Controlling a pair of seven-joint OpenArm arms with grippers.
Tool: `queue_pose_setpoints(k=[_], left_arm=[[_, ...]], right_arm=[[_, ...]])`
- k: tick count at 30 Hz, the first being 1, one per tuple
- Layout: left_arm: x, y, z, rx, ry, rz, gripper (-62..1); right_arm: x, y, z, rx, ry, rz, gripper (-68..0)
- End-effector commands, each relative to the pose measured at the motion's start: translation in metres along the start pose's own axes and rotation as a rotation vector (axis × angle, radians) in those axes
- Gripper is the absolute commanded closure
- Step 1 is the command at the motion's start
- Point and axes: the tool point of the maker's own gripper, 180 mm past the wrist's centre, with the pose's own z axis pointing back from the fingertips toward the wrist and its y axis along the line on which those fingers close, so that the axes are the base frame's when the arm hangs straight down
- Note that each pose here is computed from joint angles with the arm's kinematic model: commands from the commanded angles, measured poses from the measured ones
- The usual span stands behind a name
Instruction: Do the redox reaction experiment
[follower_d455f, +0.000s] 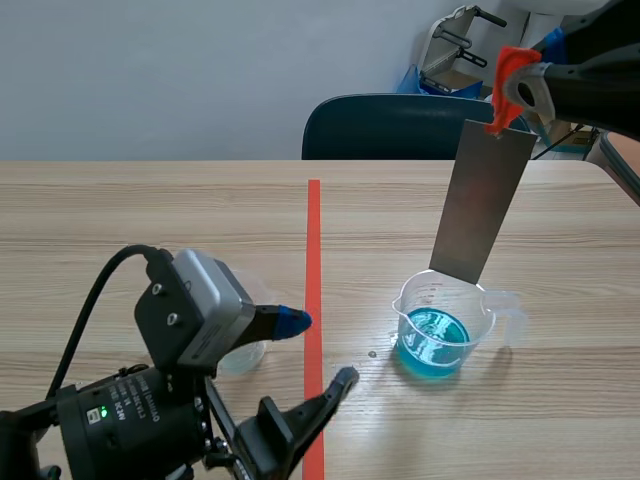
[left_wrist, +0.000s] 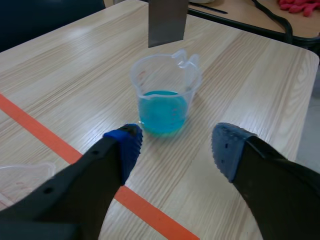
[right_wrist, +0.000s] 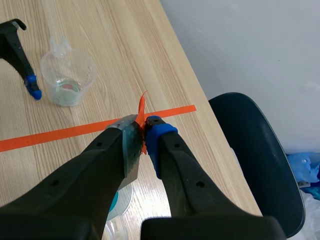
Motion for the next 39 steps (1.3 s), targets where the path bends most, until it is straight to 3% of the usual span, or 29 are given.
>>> queue_pose_setpoints(k=[1,2,14,39], left_arm=[[0.0116,0.0006,-0.0044,0.015,-0.046,0.012,-55.6],[0.0114,0.0005,-0.0042,0.016,-0.046,0.013,-62.3],[0.0088,0.0074,-0.0033,0.064,-0.036,0.015,-62.3],[0.0091,0.0075,-0.0034,0.065,-0.037,0.014,-62.3]], right_arm=[[0.0101,-0.0036,0.0006,-0.004,-0.036,0.015,-0.8],[0.0101,-0.0036,0.0006,-0.004,-0.036,0.015,-0.8],[0.0101,-0.0036,0.0006,-0.004,-0.036,0.015,-0.8],[0.0101,-0.0036,0.0006,-0.004,-0.036,0.015,-0.8]])
